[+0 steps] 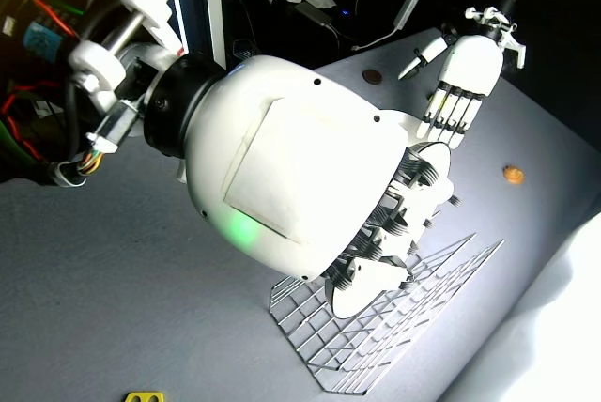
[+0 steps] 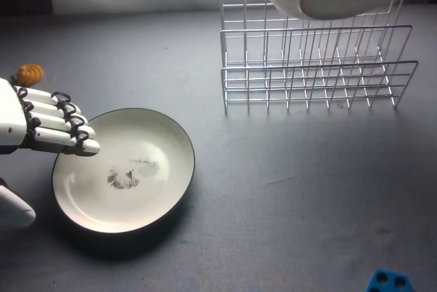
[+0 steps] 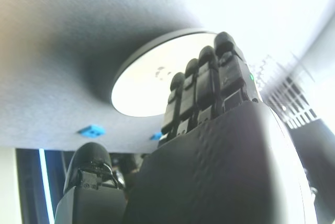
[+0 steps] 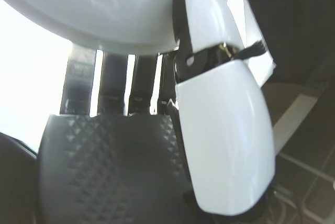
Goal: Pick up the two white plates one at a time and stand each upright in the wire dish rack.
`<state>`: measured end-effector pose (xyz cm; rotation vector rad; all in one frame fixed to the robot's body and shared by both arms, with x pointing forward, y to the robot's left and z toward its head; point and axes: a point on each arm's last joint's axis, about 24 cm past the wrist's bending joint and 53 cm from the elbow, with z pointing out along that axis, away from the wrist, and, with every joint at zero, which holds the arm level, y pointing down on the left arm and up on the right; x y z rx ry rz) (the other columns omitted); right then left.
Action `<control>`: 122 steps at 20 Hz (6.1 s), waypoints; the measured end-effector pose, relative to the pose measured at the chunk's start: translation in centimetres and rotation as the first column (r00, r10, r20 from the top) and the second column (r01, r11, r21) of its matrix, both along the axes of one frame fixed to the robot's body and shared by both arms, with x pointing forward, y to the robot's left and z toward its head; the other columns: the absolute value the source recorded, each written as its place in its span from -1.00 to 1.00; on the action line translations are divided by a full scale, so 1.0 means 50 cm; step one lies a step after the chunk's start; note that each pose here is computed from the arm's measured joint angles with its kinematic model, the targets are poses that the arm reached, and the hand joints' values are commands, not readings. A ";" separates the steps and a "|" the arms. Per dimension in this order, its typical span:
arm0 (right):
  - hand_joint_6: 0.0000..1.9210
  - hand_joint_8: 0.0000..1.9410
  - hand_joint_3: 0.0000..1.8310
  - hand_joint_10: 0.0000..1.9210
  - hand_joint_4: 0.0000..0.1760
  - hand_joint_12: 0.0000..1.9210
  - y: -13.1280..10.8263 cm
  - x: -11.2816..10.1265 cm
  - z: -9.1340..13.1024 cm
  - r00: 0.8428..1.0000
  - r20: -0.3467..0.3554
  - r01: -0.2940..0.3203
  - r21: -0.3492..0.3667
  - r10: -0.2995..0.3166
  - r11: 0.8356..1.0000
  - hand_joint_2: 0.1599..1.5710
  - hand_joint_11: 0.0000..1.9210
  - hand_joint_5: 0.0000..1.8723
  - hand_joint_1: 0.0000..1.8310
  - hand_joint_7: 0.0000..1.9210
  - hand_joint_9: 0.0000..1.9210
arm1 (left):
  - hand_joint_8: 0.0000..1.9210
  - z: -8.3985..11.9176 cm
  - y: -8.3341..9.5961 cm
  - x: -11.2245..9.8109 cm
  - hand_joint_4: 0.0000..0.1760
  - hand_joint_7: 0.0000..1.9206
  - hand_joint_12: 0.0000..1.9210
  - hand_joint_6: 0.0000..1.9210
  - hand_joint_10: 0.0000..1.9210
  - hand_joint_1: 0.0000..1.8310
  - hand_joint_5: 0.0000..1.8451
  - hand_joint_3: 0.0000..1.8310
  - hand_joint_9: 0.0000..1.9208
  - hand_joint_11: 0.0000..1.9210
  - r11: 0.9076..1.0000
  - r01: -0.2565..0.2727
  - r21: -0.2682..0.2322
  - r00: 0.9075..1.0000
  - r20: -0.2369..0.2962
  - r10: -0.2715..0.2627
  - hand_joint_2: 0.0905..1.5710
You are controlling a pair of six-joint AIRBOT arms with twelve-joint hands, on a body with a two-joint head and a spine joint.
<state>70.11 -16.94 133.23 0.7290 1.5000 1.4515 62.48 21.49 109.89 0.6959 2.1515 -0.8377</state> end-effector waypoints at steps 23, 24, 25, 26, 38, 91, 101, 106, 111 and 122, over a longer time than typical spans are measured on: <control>0.19 0.01 -1.00 0.27 -1.00 0.37 -0.009 0.069 -0.020 0.997 -0.073 0.025 0.071 -0.020 0.997 0.38 -0.37 -0.07 0.49 0.02 -0.10 | -1.00 -0.002 -0.002 0.007 -1.00 -0.96 -0.84 -1.00 -1.00 -1.00 -0.95 -1.00 -0.97 -1.00 1.000 -0.022 0.003 1.000 0.007 0.022 0.35; 0.20 0.02 -1.00 0.28 -1.00 0.37 -0.010 0.074 -0.027 0.996 -0.089 0.028 0.083 -0.020 0.996 0.38 -0.37 -0.07 0.49 0.01 -0.11 | -1.00 -0.003 -0.001 0.007 -1.00 -0.97 -0.87 -1.00 -1.00 -1.00 -0.96 -1.00 -0.97 -1.00 1.000 -0.022 0.004 1.000 0.007 0.022 0.35; 0.18 0.00 -1.00 0.26 -1.00 0.36 -0.011 0.077 -0.029 0.995 -0.098 0.030 0.095 -0.021 0.995 0.38 -0.37 -0.06 0.49 0.03 -0.10 | -1.00 -0.003 -0.002 0.007 -1.00 -0.96 -0.86 -1.00 -1.00 -1.00 -0.96 -1.00 -0.97 -1.00 1.000 -0.021 0.003 1.000 0.007 0.021 0.35; 0.17 -0.01 -1.00 0.26 -1.00 0.36 -0.011 0.080 -0.037 0.993 -0.113 0.033 0.104 -0.021 0.994 0.37 -0.37 -0.06 0.50 0.04 -0.10 | -1.00 -0.003 -0.002 0.007 -1.00 -0.94 -0.84 -1.00 -1.00 -1.00 -0.94 -1.00 -0.95 -1.00 1.000 -0.021 0.003 1.000 0.007 0.021 0.35; 0.20 -0.01 -1.00 0.28 -1.00 0.36 -0.007 0.103 -0.055 0.989 -0.145 0.041 0.119 -0.023 0.992 0.38 -0.38 -0.09 0.49 0.03 -0.10 | -1.00 -0.009 -0.008 0.006 -1.00 -0.96 -0.83 -1.00 -1.00 -1.00 -0.97 -1.00 -0.97 -1.00 1.000 -0.018 0.001 1.000 -0.001 0.018 0.36; -0.49 -0.12 -1.00 -0.03 -1.00 0.16 0.008 0.145 -0.181 0.964 -0.260 0.076 0.082 -0.052 0.994 0.27 -1.00 -0.72 0.10 -0.76 -0.84 | -1.00 -0.031 0.027 -0.027 -1.00 -0.96 -0.87 -1.00 -1.00 -1.00 -0.95 -1.00 -0.97 -1.00 0.997 -0.011 0.078 0.999 -0.044 0.015 0.37; -0.59 -0.14 -1.00 -0.10 -1.00 0.00 0.012 0.139 -0.086 0.982 -0.187 0.054 0.137 -0.027 0.989 0.24 -1.00 -0.77 0.02 -0.81 -0.90 | -1.00 -0.041 0.032 -0.033 -1.00 -0.96 -0.90 -1.00 -1.00 -1.00 -0.96 -1.00 -0.97 -1.00 0.996 -0.015 0.084 0.998 -0.060 0.020 0.36; -0.58 -0.16 -1.00 -0.13 -1.00 -0.17 0.067 0.090 0.005 0.993 0.116 0.022 -0.145 -0.005 0.989 0.26 -1.00 -0.77 -0.02 -0.83 -0.94 | -1.00 -0.051 0.037 -0.039 -1.00 -0.95 -0.83 -1.00 -0.99 -1.00 -0.94 -1.00 -0.96 -1.00 0.996 -0.017 0.093 0.997 -0.078 0.024 0.37; -0.61 -0.42 -1.00 -0.35 -1.00 -0.28 0.167 0.011 0.040 0.931 0.341 0.013 -0.395 0.134 0.919 0.26 -1.00 -0.79 -0.02 -0.80 -0.94 | -0.99 -0.063 0.042 -0.044 -1.00 -0.96 -0.91 -1.00 -0.99 -1.00 -0.96 -1.00 -0.98 -1.00 0.995 -0.021 0.102 0.995 -0.093 0.031 0.37; -1.00 -1.00 -0.99 -1.00 -1.00 -1.00 0.405 -0.191 -0.092 0.723 0.454 0.019 -0.766 0.520 0.643 0.31 -1.00 -1.00 0.22 -1.00 -1.00 | -0.99 -0.123 0.057 -0.076 -1.00 -0.98 -0.95 -0.99 -1.00 -1.00 -0.97 -1.00 -0.99 -0.98 0.990 -0.039 0.138 0.983 -0.174 0.063 0.37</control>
